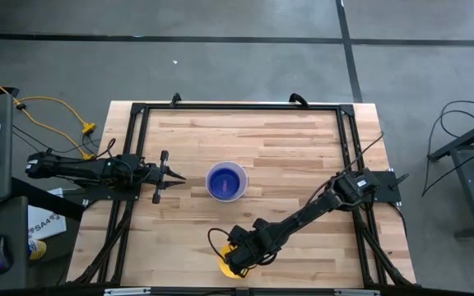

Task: Nest bowls inside each other
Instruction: Stack the yellow bowl on the purple bowl

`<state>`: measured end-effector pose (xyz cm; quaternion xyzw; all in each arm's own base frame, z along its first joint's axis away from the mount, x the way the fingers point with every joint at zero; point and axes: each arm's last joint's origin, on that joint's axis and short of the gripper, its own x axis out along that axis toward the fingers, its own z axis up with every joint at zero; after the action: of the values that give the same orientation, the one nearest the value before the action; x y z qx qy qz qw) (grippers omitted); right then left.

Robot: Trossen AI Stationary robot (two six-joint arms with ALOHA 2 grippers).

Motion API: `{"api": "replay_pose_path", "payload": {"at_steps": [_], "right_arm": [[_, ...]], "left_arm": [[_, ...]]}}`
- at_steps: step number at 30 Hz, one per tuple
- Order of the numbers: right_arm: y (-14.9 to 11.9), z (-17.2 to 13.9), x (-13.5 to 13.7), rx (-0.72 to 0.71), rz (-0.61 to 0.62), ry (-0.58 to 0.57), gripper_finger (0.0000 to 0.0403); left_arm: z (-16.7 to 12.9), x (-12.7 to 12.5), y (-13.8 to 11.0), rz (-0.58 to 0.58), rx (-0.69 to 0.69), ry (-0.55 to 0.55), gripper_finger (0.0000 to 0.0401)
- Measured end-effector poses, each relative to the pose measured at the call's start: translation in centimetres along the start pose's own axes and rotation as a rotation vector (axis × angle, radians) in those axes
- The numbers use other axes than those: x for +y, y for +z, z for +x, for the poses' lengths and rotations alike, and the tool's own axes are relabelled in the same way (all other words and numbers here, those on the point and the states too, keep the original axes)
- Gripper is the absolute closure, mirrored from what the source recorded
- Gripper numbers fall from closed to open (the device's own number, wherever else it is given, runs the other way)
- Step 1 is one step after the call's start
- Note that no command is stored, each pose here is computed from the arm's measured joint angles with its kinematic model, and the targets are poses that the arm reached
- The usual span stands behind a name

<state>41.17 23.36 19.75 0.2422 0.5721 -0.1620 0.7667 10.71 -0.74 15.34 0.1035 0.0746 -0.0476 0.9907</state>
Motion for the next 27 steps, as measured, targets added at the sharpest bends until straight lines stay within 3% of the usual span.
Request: {"api": "replay_pose_path", "payload": {"at_steps": [20,27], "right_arm": [[0.9,0.2,-1.0,0.015,-0.049,-0.052,0.0292],[1.0,1.7,-1.0,0.040,-0.050,-0.051,0.0292]], "left_arm": [[0.0,0.0,0.0,0.000,0.000,0.000,0.0350],[0.0,0.0,0.0,0.000,0.000,0.000,0.0350]]}}
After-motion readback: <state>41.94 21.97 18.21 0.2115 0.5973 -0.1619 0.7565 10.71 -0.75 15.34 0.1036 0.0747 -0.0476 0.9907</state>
